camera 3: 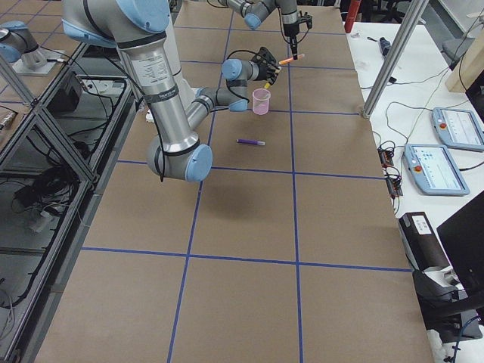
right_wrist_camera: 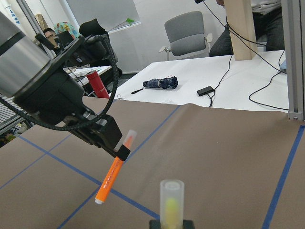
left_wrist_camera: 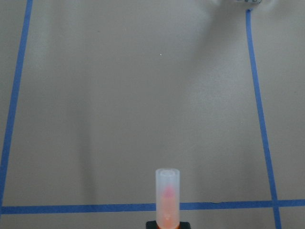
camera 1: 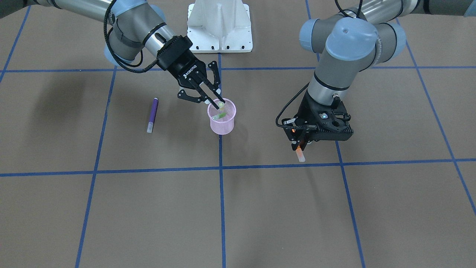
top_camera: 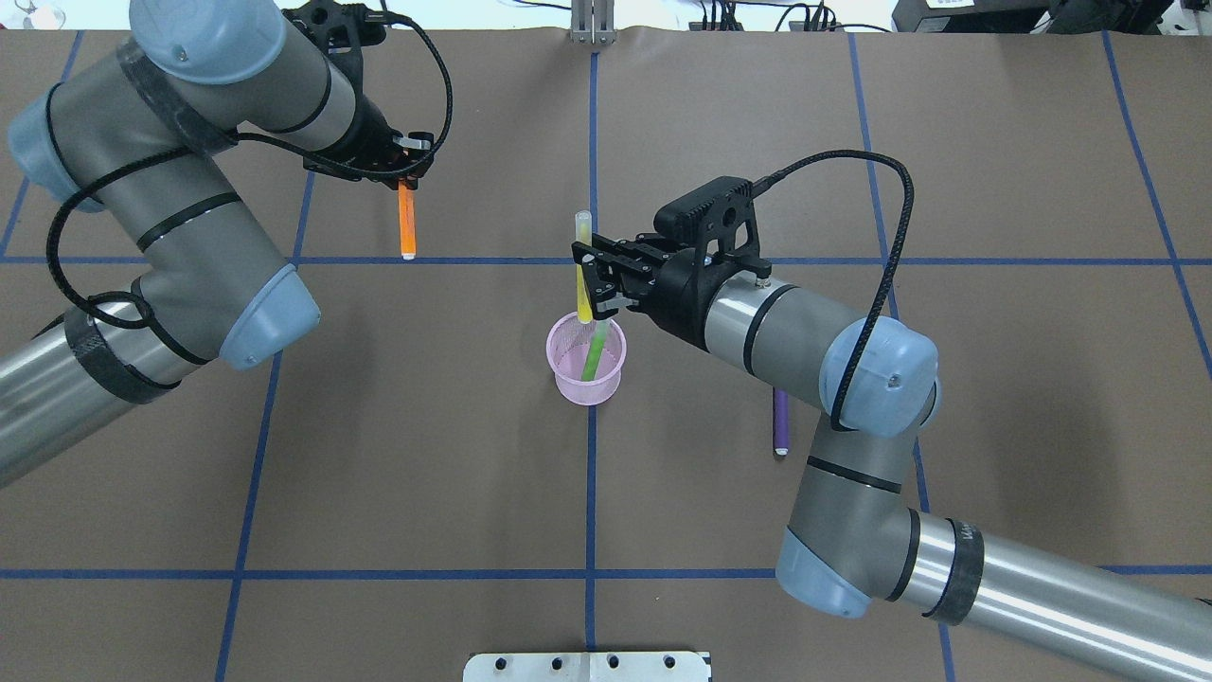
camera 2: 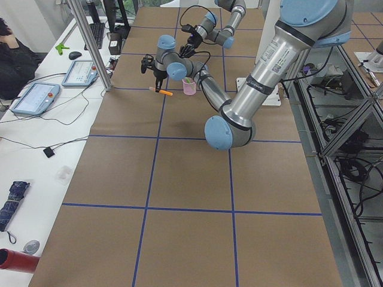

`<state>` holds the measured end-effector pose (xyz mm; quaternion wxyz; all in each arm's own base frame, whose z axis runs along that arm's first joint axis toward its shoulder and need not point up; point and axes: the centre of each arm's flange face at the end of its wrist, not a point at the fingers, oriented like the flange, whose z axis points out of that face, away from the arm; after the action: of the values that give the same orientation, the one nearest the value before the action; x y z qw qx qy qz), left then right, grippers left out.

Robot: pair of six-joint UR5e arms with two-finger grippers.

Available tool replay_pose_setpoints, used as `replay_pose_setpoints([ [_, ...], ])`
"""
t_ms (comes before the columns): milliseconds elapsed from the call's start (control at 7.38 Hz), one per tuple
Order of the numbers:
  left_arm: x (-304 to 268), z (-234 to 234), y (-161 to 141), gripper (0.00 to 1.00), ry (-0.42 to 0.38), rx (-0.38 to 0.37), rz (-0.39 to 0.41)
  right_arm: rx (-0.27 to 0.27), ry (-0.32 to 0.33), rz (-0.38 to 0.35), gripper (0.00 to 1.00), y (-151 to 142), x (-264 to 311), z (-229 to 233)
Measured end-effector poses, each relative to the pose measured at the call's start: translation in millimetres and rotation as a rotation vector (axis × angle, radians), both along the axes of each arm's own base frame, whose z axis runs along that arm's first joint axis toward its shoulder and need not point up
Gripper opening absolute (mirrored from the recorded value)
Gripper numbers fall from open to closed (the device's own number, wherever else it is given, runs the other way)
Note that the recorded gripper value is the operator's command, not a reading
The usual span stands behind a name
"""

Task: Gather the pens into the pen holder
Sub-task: 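Lower the yellow marker into the cup with the right gripper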

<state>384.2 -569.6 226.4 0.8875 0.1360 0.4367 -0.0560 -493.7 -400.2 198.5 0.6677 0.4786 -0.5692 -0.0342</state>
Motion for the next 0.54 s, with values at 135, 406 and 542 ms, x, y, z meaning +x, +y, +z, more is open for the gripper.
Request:
replay_pose_setpoints([
  [135,-1.4,1.0,-1.3,0.00,-0.002,0.001,-0.001,-0.005,0.009,0.005,0.00,4.3,-11.0,2.6],
  [406,-2.1,2.5,-2.8,0.00,-0.004,0.001,-0.002,-0.001,0.024,0.001,0.15,12.1,-20.7,6.7],
  [542,-1.9,3.8,-3.3,0.00,-0.005,0.000,-0.002,0.003,0.031,-0.002,0.73,15.1,-23.1,8.6],
])
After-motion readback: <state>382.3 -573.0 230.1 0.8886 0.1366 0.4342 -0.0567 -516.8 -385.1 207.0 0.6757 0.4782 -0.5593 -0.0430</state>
